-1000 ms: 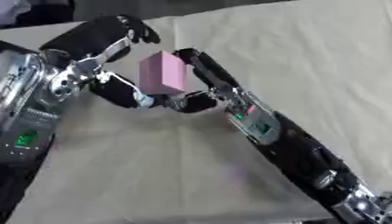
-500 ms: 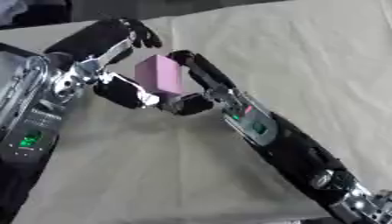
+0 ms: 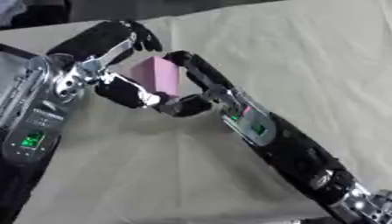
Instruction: Pick up the objects with one hand, pass them to the other hand, and then place them into the box on the other side of the table.
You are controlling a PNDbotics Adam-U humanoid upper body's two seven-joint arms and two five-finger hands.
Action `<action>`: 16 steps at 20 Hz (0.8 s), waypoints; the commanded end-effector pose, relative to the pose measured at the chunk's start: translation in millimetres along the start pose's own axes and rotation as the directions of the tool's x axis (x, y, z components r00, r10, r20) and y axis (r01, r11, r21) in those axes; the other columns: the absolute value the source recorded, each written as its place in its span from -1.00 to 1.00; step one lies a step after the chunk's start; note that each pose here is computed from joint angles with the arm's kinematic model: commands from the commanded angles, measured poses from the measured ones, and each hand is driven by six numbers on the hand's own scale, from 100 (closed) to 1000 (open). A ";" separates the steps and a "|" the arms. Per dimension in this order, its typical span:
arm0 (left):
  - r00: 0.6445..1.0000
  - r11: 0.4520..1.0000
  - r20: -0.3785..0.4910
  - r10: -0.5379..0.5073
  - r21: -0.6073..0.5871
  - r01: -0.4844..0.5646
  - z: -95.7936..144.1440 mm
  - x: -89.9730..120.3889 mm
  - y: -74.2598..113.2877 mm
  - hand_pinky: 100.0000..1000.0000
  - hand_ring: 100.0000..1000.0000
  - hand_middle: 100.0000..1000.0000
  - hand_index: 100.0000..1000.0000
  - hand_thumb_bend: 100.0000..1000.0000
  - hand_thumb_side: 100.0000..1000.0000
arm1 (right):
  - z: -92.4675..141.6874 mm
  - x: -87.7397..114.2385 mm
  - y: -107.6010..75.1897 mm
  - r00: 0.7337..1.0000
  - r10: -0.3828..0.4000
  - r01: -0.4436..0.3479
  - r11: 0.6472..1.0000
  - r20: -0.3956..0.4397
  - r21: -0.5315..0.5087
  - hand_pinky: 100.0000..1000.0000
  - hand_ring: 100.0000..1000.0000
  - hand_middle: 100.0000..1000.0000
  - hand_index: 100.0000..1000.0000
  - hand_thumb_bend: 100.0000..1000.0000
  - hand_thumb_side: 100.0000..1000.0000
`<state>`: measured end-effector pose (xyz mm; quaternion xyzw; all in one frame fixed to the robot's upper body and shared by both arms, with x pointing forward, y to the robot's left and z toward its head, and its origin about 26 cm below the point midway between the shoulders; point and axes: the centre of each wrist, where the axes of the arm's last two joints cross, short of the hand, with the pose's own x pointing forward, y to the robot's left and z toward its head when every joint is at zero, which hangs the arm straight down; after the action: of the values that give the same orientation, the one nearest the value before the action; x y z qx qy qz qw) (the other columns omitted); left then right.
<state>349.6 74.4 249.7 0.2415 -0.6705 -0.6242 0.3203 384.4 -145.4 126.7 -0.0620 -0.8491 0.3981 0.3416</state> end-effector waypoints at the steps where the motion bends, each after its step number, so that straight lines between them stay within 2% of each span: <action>1: 1.000 1.000 0.011 -0.024 0.004 0.024 -1.2 2.0 6.7 0.50 0.43 0.32 0.51 0.10 -0.66 | -5.6 7.0 -6.9 0.999 0.014 -0.014 1.000 0.038 -0.013 0.51 0.08 0.06 0.31 -0.61 -0.88; 6: 0.999 0.999 0.021 -0.037 -0.025 0.038 -2.2 1.7 5.5 0.50 0.44 0.33 0.51 0.13 -0.75 | -5.4 7.5 -7.2 0.999 0.017 -0.017 1.000 0.044 -0.016 0.50 0.08 0.06 0.31 -0.60 -0.89; 7: 0.999 0.999 0.022 -0.040 -0.030 0.041 -2.3 1.7 5.5 0.50 0.44 0.33 0.51 0.14 -0.76 | -5.4 7.6 -7.3 0.999 0.018 -0.018 1.000 0.045 -0.016 0.50 0.08 0.06 0.31 -0.52 -0.91; 11: 0.998 0.997 0.024 -0.055 -0.056 0.056 -3.2 1.4 4.3 0.51 0.45 0.35 0.53 0.20 -0.80 | -5.2 8.0 -7.6 0.999 0.019 -0.018 1.000 0.049 -0.017 0.50 0.08 0.06 0.31 -0.46 -0.93; 16: 0.997 0.994 0.019 -0.075 -0.078 0.076 -4.5 0.6 3.5 0.51 0.45 0.36 0.54 0.19 -0.77 | -4.7 7.9 -8.0 0.998 0.020 -0.019 1.000 0.054 -0.020 0.50 0.08 0.06 0.31 -0.42 -0.95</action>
<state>353.3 71.6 244.9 0.2399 -0.6362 -0.6650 0.3089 383.0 -145.3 126.8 -0.0596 -0.8533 0.3961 0.3338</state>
